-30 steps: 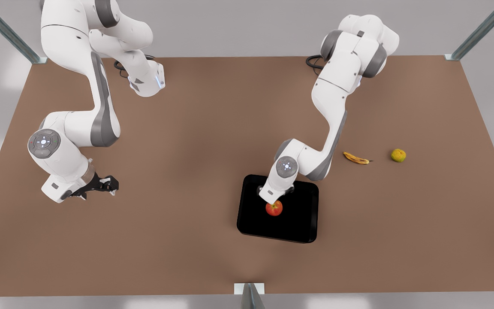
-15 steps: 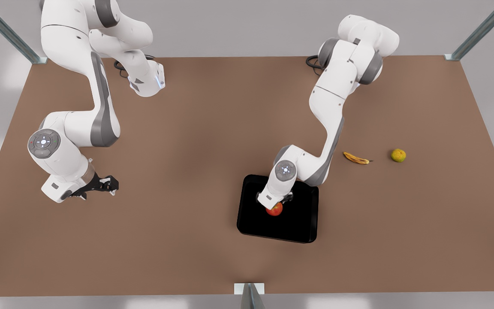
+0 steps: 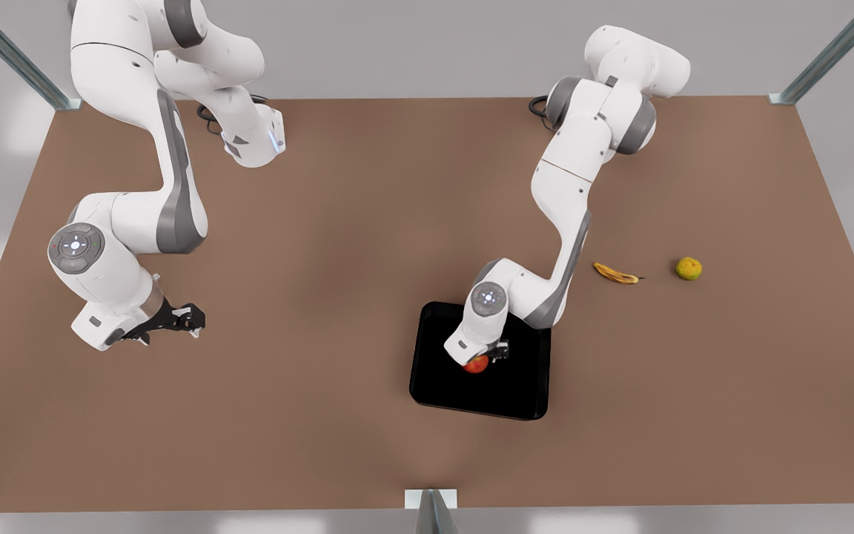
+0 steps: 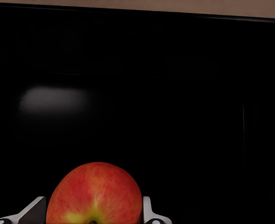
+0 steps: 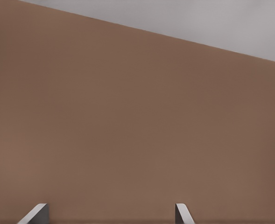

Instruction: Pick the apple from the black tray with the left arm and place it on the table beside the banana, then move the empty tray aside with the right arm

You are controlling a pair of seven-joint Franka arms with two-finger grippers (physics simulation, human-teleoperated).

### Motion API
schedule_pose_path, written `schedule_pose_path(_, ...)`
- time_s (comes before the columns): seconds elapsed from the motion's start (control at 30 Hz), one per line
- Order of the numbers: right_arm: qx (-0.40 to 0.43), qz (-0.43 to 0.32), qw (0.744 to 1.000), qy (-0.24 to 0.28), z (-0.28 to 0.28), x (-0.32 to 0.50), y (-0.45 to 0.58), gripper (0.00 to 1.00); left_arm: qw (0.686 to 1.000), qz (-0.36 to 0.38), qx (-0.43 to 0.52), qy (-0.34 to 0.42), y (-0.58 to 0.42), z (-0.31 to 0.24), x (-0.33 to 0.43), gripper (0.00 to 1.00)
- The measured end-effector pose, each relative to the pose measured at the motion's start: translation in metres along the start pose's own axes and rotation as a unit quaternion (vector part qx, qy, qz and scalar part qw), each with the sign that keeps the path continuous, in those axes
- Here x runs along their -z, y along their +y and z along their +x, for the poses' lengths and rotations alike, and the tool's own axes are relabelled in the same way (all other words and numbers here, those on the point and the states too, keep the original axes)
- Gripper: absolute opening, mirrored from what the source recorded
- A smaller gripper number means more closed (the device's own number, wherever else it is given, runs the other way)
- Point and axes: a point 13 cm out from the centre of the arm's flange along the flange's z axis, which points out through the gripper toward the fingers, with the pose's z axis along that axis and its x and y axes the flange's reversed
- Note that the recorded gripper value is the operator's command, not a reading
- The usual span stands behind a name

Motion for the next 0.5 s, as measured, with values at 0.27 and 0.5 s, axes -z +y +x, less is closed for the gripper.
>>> schedule_pose_path(0.27,0.0,0.0,1.0,0.0,0.0,0.0,0.0,1.0,1.0,-0.003,-0.006,-0.002,0.004,-0.007,0.024,0.81)
schedule_pose_path(0.5,0.052,-0.028,0.998,-0.026,-0.015,0.054,0.09,1.0,0.998,-0.033,0.02,0.054,0.106,0.011,0.117,0.77)
